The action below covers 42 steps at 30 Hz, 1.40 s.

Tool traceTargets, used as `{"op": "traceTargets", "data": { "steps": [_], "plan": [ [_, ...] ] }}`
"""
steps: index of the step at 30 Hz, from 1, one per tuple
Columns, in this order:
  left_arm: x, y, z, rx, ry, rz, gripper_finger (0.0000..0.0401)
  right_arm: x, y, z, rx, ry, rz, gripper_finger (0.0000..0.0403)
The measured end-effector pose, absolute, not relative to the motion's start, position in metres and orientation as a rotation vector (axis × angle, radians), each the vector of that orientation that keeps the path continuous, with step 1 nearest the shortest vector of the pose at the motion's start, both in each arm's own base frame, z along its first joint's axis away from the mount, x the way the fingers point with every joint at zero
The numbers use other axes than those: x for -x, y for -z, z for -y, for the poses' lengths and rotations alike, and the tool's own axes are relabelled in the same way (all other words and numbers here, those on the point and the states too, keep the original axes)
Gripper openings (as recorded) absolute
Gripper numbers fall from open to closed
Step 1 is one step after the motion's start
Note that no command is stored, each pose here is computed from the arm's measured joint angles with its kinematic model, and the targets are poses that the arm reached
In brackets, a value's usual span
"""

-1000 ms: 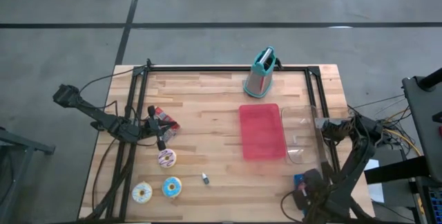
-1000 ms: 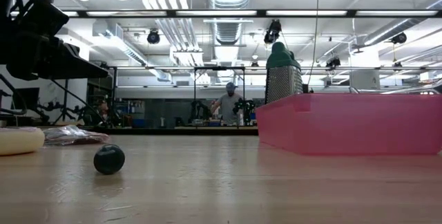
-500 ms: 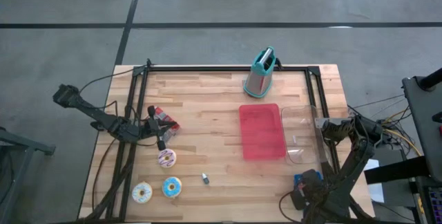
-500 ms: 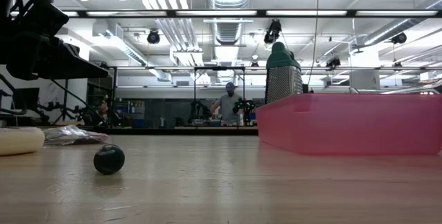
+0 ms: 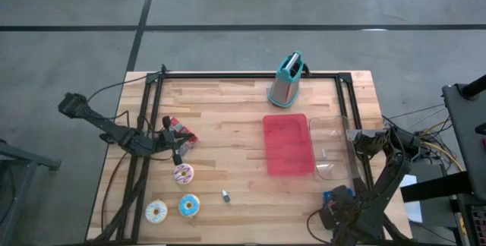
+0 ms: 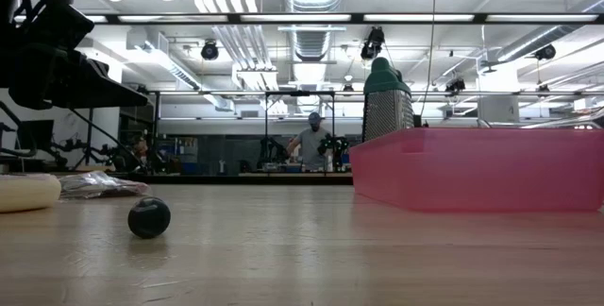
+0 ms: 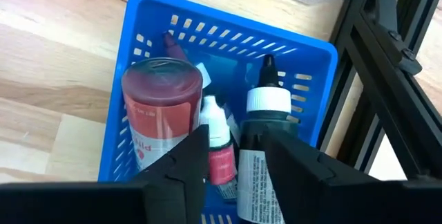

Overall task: Pick & Place Food Item
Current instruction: Put the blue food coloring bottle into the blue bin

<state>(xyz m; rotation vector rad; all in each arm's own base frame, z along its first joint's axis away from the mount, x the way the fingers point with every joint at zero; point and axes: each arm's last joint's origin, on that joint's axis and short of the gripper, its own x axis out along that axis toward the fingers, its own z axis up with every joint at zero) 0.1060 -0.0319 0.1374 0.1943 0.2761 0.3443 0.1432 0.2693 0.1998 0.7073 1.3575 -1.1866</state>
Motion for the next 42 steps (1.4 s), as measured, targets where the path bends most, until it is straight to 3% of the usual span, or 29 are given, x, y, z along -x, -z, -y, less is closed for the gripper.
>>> {"op": "traceTargets", "data": {
  "steps": [8,15,23,29,36,42],
  "plan": [
    [-0.106,-0.137,0.032,-0.194,-0.344,-0.276,0.0012,-0.143,-0.199,-0.269,-0.706,1.187,-1.358,0.0165],
    [-0.106,-0.137,0.032,-0.194,-0.344,-0.276,0.0012,-0.143,-0.2,-0.269,-0.702,1.19,-1.359,0.0161],
    [-0.106,-0.137,0.032,-0.194,-0.345,-0.276,0.0012,-0.15,-0.238,-0.264,-0.64,1.202,-1.296,0.0146],
    [-0.106,-0.137,0.032,-0.195,-0.344,-0.276,0.0012,-0.163,-0.266,-0.26,-0.579,0.959,-1.056,0.0141],
    [-0.106,-0.137,0.032,-0.196,-0.344,-0.278,0.0012,-0.182,-0.274,-0.249,-0.287,0.744,-0.772,0.0141],
    [-0.106,-0.137,0.032,-0.196,-0.344,-0.278,0.0012,-0.215,-0.274,-0.243,-0.108,0.6,-0.763,0.0141]
  ]
}}
